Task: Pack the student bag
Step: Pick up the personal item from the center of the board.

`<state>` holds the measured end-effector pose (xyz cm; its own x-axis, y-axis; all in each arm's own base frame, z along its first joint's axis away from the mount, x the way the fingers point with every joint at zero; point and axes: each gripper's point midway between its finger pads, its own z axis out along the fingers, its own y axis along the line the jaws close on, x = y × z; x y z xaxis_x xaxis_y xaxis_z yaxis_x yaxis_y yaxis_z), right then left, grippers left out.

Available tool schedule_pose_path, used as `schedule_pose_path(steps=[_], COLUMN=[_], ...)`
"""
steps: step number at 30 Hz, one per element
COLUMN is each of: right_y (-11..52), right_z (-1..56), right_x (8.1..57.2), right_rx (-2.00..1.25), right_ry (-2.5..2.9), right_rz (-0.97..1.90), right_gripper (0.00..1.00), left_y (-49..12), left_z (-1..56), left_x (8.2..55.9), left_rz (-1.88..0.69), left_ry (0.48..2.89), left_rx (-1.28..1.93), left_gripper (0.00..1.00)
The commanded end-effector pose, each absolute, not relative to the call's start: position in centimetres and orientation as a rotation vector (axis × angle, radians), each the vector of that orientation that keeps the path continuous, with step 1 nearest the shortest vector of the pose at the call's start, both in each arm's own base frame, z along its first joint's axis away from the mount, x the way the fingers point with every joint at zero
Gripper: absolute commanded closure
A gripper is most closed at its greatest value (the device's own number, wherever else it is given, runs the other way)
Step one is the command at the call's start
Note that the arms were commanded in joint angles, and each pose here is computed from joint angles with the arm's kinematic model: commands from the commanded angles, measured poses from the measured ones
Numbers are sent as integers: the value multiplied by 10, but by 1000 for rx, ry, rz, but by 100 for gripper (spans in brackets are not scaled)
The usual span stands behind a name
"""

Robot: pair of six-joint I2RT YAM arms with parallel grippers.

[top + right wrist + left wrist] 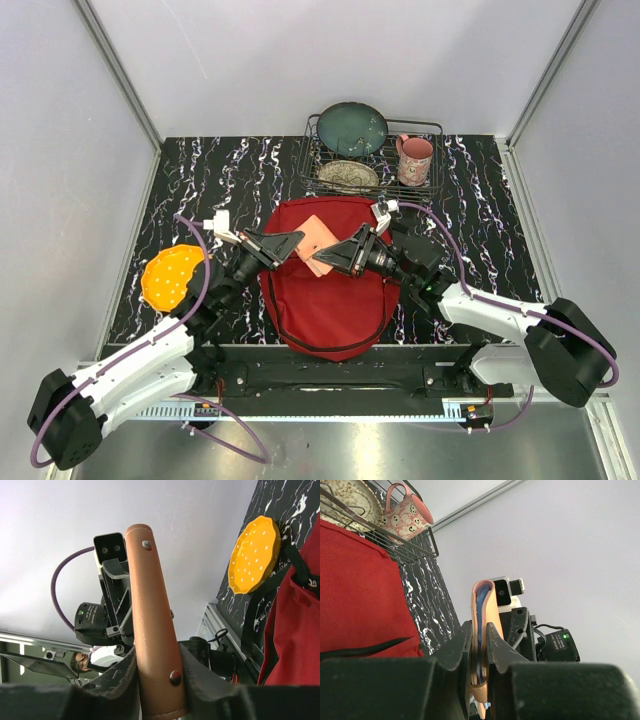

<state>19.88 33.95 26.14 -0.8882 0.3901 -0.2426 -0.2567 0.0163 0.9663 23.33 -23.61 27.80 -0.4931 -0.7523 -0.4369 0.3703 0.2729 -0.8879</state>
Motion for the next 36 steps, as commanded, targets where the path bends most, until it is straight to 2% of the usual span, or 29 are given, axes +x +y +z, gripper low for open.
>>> schedule_pose_path(steps=[1,3,4,6,7,8,10,11,13,14,15,16,17,19,20,22,23,24,26,27,28,31,36], right_y=[340,338,335,333,329,327,317,313,291,281,270,250,236,210,199,183,176,170,160,156,151,139,126], right_z=[302,299,300,293,296,287,291,276,279,253,247,254,233,235,222,224,215,213,208,205,203,199,201], right_x=[195,196,197,197,198,200,202,203,210,211,212,218,216,216,211,208,204,203,195,194,189,182,176], right_rx=[41,52,64,78,80,101,105,134,202,257,295,369,417,509,539,601,615,639,664,683,691,719,741], right_ry=[1685,1693,1687,1722,1707,1753,1735,1804,1786,1889,1908,1852,1923,1877,1919,1890,1921,1917,1928,1930,1934,1928,1906], right_rz=[1977,1961,1947,1907,1876,1838,1762,1696,1564,1458,1397,1321,1223,1146,1086,1055,1014,999,981,970,967,950,926], right_gripper=[76,82,92,99,100,100,100,100,100,100,100,100,100,100,100,100,100,100,100,100,100,100,100], left_y=[-240,-238,-236,-233,-233,-232,-230,-229,-219,-217,-213,-210,-211,-214,-220,-230,-238,-239,-249,-254,-258,-263,-266], left_z=[290,287,285,282,275,276,260,267,239,251,232,228,243,223,242,219,236,212,219,198,208,178,153], left_x=[223,223,224,224,225,225,226,228,233,236,239,242,248,257,264,273,281,285,295,293,301,299,299], left_rz=[-1489,-1475,-1464,-1445,-1418,-1404,-1311,-1272,-1079,-1032,-926,-835,-799,-649,-638,-536,-532,-454,-431,-416,-392,-348,-318], left_ry=[1514,1524,1531,1539,1569,1578,1658,1668,1805,1804,1889,1912,1903,1999,1979,2075,2054,2137,2132,2202,2178,2270,2401], left_rx=[-325,-331,-340,-349,-347,-342,-312,-294,-244,-211,-175,-85,-47,110,151,333,373,458,550,637,703,887,911], left_gripper=[100,100,100,98,90,71,43,26,16,10,9,7,6,4,4,3,2,3,3,3,3,6,14])
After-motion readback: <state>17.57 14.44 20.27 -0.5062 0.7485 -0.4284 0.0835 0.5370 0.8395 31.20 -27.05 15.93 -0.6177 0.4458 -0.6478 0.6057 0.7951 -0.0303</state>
